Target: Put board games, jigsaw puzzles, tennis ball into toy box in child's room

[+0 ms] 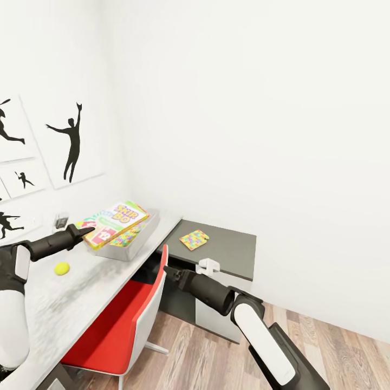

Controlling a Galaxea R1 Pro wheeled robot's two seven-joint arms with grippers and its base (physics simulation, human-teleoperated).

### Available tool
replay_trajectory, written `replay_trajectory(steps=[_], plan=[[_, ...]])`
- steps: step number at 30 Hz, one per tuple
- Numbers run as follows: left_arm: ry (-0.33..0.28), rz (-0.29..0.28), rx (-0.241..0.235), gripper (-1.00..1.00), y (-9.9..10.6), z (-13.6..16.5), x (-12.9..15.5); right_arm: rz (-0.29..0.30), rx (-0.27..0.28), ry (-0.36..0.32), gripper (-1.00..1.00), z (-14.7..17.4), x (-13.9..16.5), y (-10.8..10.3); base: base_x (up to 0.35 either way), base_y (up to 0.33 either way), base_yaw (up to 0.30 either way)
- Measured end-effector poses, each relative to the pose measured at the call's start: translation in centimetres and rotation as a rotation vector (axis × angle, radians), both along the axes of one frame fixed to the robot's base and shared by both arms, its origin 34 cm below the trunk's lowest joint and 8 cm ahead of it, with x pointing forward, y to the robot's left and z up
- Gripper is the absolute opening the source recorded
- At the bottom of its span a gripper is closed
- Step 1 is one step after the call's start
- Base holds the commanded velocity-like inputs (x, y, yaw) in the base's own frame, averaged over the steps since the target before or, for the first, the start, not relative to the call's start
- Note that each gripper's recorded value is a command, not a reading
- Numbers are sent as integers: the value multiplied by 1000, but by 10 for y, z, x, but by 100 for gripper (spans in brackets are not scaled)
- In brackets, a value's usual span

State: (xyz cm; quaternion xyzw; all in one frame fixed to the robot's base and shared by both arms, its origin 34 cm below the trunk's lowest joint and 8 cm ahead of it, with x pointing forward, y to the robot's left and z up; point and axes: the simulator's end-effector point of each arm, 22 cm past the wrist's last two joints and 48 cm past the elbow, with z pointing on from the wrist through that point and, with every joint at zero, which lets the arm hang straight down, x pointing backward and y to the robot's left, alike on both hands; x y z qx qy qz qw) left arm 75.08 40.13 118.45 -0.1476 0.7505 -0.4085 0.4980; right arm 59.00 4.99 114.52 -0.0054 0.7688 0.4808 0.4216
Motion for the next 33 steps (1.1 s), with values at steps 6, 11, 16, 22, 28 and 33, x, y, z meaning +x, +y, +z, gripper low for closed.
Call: replay_trajectory(steps=[6,11,16,22,28,33], plan=[[-27,59,-40,-100,10,7,5,0,2,1,100,0,0,1,0,0,0],[-30,88,-56,-100,17,9,7,5,2,2,100,0,-1,3,0,0,0],[-51,107,-56,-100,22,13,8,4,4,3,100,1,-2,5,0,0,37],[-80,135,-66,-100,30,18,8,1,2,1,100,2,-2,4,0,0,150],[-88,141,-69,-100,31,19,8,3,5,-1,100,3,-2,4,0,0,15],[-88,140,-68,-100,31,19,8,7,6,-1,100,3,-3,5,0,-29,0]])
